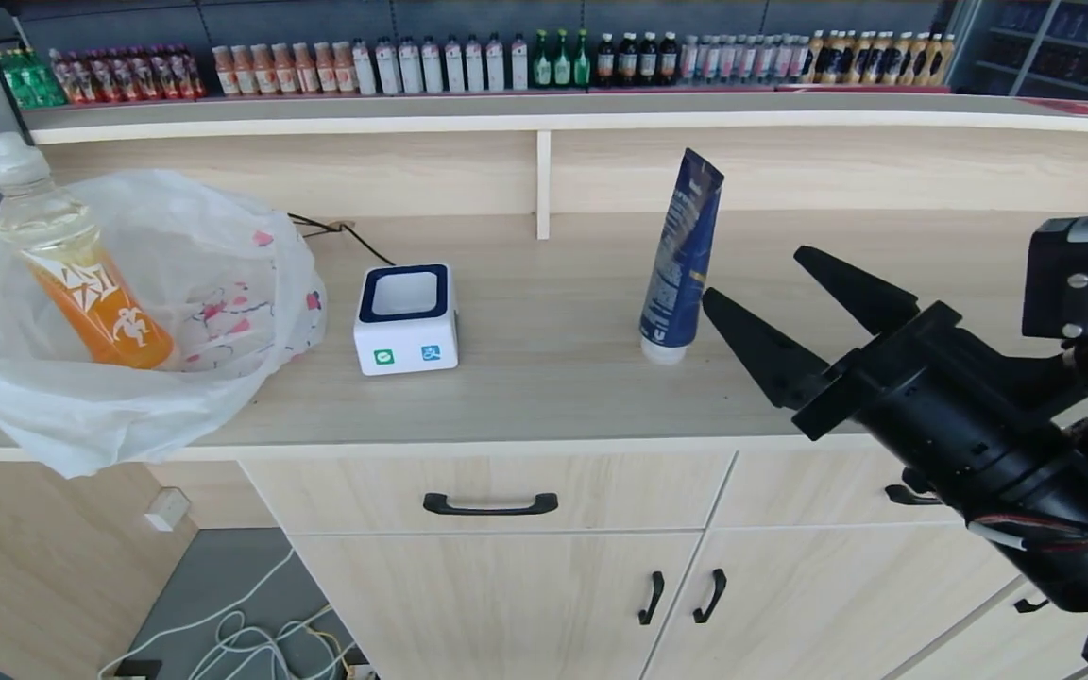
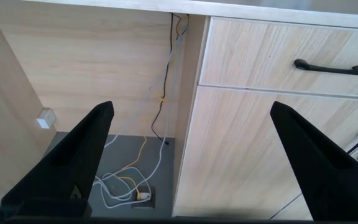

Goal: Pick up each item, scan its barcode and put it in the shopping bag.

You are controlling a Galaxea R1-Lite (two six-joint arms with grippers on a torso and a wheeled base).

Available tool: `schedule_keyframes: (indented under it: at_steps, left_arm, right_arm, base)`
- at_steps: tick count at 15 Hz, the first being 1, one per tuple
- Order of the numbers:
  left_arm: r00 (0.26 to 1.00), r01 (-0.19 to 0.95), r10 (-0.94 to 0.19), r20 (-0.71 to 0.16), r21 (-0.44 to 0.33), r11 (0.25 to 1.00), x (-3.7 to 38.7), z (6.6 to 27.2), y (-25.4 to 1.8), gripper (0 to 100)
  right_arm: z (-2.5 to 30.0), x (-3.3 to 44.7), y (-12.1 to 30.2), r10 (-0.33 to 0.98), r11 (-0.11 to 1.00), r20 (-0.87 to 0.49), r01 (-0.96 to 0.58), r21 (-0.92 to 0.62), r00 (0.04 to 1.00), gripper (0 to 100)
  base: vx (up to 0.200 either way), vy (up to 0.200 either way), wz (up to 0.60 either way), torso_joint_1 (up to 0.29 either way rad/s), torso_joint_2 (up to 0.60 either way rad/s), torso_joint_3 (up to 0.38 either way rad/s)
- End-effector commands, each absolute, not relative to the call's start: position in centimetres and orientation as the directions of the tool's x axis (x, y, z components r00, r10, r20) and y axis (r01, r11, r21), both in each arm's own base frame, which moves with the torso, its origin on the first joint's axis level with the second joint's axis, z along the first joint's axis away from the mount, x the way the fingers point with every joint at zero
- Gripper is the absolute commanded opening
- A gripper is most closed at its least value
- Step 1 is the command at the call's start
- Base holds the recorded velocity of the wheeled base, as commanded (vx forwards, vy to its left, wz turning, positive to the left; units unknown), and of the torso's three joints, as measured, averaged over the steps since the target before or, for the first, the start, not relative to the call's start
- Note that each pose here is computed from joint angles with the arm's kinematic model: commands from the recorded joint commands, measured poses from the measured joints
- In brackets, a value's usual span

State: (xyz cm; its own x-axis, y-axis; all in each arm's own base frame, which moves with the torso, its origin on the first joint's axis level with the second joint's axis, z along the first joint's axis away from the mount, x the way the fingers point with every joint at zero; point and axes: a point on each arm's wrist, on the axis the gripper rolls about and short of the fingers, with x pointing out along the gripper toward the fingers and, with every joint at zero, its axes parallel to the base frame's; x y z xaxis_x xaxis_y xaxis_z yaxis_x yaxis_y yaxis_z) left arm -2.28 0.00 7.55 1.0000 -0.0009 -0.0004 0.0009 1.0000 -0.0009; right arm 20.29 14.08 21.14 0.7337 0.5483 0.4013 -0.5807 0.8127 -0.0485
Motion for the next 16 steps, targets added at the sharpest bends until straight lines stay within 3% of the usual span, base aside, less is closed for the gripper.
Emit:
schedule_keyframes:
  at_steps: [1, 6, 11, 16]
  left_arm:
    - [1.000, 0.000, 0.000, 0.000, -0.002, 1.000, -2.3, 7.5, 0.0, 100]
    - [1.000, 0.000, 0.000, 0.000, -0.002, 1.000, -2.3, 7.5, 0.0, 100]
    - [1.000, 0.000, 0.000, 0.000, -0.002, 1.000, -2.3, 7.5, 0.0, 100]
    - [1.000, 0.000, 0.000, 0.000, -0.002, 1.000, -2.3, 7.5, 0.0, 100]
  right_arm:
    - [19.8, 21.2, 14.2, 0.548, 0.820, 0.351, -0.570, -0.048, 0.759, 100]
    - [19.6, 24.8, 16.2, 0.550, 0.829, 0.246, -0.558, -0.044, 0.798, 100]
    - [18.5, 28.5, 15.8, 0.447, 0.894, 0.166, -0.444, -0.054, 0.879, 100]
    - [17.9, 30.0, 15.6, 0.422, 0.907, 0.160, -0.416, -0.069, 0.893, 100]
  base:
    - [0.000, 0.000, 0.00, 0.000, 0.00, 0.000]
    - [0.000, 0.000, 0.00, 0.000, 0.00, 0.000]
    - [0.000, 0.000, 0.00, 0.000, 0.00, 0.000]
    - [0.000, 0.000, 0.00, 0.000, 0.00, 0.000]
